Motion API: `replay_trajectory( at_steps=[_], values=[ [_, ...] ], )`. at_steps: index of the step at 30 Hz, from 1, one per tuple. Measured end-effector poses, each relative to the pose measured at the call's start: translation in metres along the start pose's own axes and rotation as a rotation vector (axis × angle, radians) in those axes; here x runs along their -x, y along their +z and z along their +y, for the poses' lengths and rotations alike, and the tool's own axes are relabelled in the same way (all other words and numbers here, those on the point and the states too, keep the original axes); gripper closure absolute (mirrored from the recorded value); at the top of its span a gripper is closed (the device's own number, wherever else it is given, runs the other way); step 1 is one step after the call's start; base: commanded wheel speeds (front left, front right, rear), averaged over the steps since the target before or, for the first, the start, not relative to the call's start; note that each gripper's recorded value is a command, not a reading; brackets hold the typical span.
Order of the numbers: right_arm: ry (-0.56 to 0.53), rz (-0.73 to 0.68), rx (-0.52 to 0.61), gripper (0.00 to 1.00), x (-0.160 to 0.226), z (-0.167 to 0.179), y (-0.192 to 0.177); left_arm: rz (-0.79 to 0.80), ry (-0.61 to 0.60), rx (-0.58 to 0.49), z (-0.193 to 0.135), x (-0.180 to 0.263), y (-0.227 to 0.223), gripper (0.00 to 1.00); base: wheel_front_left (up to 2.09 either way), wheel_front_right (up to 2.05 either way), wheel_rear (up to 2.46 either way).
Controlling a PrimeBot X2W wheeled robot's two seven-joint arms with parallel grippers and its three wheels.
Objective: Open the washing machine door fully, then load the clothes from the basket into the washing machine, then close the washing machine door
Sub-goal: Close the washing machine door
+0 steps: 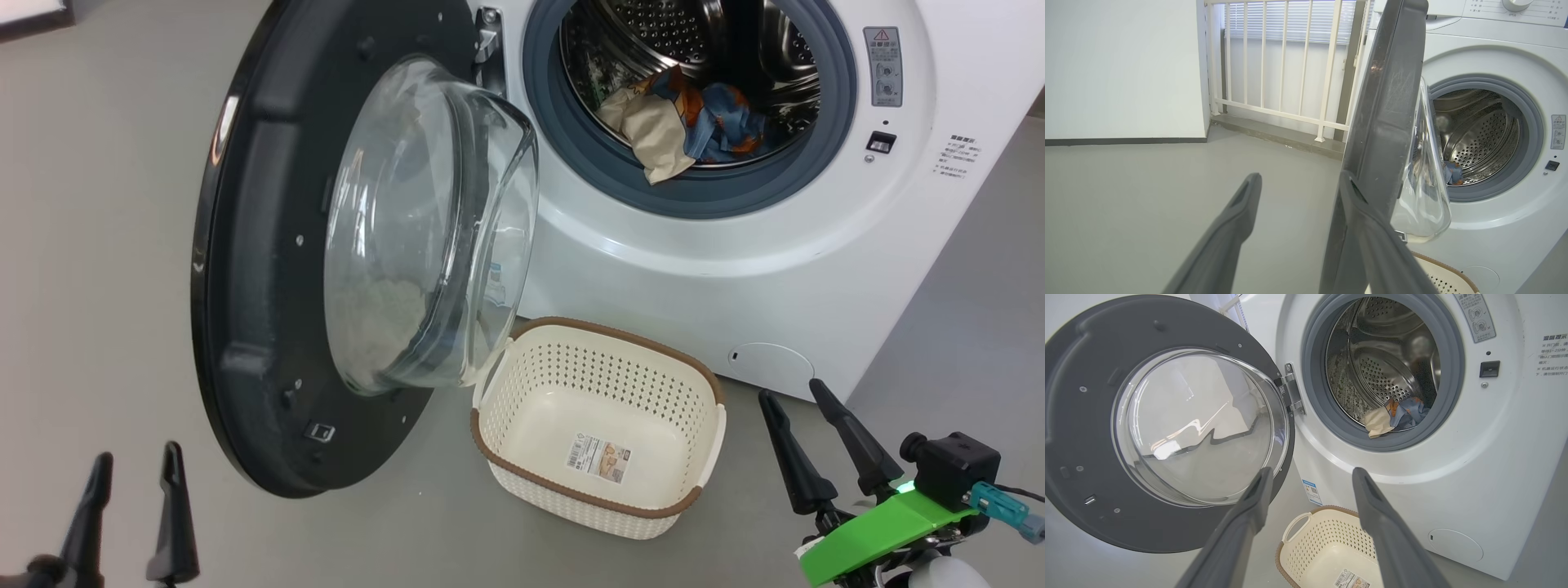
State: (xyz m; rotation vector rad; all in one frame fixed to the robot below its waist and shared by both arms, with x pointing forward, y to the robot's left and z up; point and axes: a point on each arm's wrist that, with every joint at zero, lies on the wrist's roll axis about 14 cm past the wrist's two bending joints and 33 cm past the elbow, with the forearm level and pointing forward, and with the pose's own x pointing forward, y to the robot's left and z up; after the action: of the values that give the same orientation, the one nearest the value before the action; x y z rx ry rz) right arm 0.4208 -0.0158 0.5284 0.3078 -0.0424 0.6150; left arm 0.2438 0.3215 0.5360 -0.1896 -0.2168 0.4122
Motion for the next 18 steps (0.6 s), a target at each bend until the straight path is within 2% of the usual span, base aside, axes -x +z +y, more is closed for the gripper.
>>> replay_trajectory(
  at_steps=[3, 4, 5, 6, 7, 8, 11, 18],
  values=[
    [0.002, -0.002, -0.002, 0.0, -0.001, 0.0, 0.0, -0.009, -0.003, 0.002, 0.003, -0.004, 0.009, 0.0, 0.0, 0.0, 0.0],
    [0.002, -0.001, -0.002, 0.0, -0.001, 0.0, 0.0, -0.017, -0.001, 0.004, 0.005, -0.007, 0.015, 0.13, 0.0, 0.0, 0.0],
    [0.002, 0.0, -0.004, 0.0, -0.001, 0.0, -0.001, -0.035, 0.003, 0.017, 0.007, -0.012, 0.023, 0.48, 0.0, 0.0, 0.0],
    [0.002, 0.001, -0.005, 0.0, -0.002, 0.0, -0.001, -0.051, -0.004, 0.018, 0.007, -0.017, 0.031, 0.59, 0.0, 0.0, 0.0],
    [0.001, 0.002, -0.006, 0.0, -0.002, -0.001, -0.002, -0.064, -0.016, 0.003, 0.007, -0.022, 0.039, 0.89, 0.0, 0.0, 0.0],
    [0.001, 0.004, -0.007, 0.0, -0.002, -0.001, -0.003, -0.08, -0.022, -0.006, 0.008, -0.027, 0.048, 1.0, 0.0, 0.0, 0.0],
    [-0.004, 0.006, -0.01, 0.0, -0.001, -0.003, -0.004, -0.107, -0.03, 0.003, 0.01, -0.039, 0.065, 1.0, 0.0, 0.0, 0.0],
    [-0.027, 0.005, -0.009, 0.0, 0.003, -0.011, -0.004, -0.11, -0.036, 0.143, 0.015, -0.068, 0.088, 1.0, 0.0, 0.0, 0.0]
  ],
)
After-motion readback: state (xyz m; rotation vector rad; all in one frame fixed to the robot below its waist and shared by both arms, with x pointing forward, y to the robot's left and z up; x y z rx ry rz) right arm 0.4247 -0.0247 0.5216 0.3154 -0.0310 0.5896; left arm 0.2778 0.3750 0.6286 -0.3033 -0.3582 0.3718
